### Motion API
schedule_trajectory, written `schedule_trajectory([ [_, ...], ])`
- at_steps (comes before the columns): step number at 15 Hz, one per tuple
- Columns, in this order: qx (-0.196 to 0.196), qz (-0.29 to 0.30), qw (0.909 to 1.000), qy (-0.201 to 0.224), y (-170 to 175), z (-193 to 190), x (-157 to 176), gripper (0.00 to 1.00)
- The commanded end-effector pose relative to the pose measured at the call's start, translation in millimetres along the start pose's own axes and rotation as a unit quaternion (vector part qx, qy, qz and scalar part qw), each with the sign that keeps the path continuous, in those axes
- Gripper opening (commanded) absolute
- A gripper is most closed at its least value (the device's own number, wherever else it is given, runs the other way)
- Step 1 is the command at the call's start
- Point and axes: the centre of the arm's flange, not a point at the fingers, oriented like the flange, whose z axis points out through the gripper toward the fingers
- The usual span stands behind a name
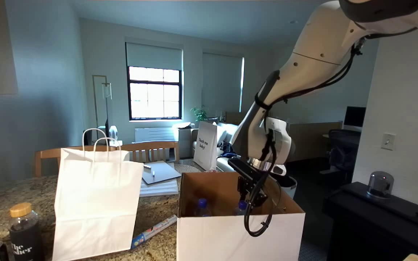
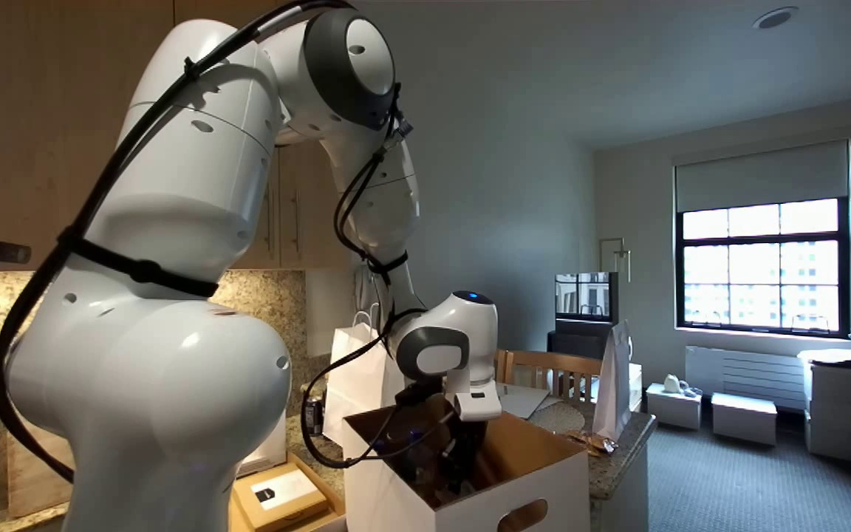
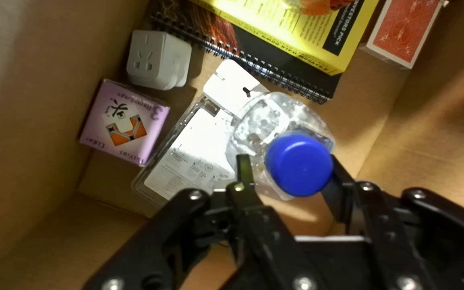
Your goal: Put the water bottles on the counter in the box
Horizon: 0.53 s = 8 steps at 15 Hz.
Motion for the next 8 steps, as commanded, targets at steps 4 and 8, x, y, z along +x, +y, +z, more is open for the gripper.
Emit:
schedule_trajectory([
  [4,0.001,0.007,1.0,-0.005,-5.6,-9.0,-8.3,0.98],
  [8,0.004,0.003,1.0,-0.005,-9.8,-11.6,-12.3,1.0],
])
